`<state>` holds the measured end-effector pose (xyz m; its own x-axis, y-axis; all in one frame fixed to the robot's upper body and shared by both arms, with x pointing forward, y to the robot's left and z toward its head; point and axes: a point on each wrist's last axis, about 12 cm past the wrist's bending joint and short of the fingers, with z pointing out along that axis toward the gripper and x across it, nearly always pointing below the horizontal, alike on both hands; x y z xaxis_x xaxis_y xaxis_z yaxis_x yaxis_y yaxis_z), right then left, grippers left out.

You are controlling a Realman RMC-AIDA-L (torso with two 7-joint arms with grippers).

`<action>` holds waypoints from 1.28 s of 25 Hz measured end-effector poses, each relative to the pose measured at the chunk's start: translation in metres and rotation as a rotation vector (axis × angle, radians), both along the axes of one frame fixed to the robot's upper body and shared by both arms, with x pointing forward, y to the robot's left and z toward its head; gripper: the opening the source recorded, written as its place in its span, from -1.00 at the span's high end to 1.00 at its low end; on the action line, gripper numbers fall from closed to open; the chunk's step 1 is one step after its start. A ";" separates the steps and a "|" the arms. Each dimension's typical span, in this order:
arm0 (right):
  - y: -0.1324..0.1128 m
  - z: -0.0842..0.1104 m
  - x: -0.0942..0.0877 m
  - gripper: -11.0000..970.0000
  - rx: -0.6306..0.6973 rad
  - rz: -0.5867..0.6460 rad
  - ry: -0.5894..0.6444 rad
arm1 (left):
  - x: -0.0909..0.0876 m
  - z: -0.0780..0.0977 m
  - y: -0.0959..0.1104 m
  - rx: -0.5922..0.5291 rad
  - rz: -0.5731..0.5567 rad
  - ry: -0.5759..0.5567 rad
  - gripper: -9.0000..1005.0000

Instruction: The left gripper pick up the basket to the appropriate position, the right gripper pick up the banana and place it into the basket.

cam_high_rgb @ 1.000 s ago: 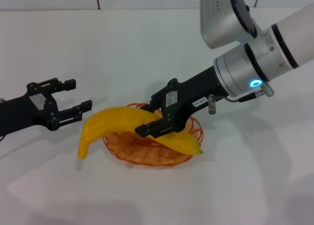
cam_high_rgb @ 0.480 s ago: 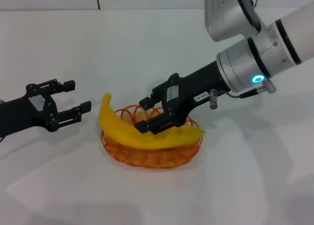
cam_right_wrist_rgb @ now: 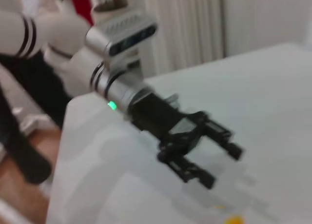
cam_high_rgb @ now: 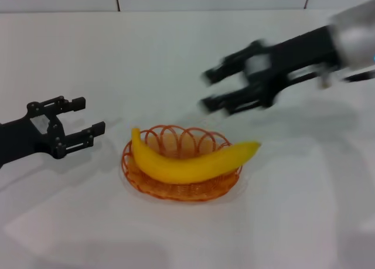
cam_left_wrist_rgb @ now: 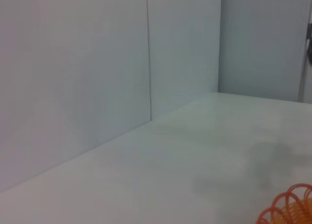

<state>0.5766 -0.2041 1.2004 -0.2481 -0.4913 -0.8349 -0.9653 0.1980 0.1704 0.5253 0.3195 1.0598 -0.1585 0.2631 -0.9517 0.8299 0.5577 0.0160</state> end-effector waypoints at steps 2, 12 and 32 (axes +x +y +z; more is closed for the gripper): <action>-0.036 0.005 -0.003 -0.28 0.053 -0.080 -0.031 | -0.001 -0.001 0.002 0.000 0.005 0.003 -0.42; -0.162 -0.038 -0.061 -0.32 0.209 -0.296 -0.375 | -0.008 -0.002 0.009 -0.022 0.045 -0.020 -0.42; -0.133 -0.126 -0.088 -0.84 -0.001 0.006 -0.329 | -0.011 -0.004 0.009 -0.017 0.038 -0.017 -0.42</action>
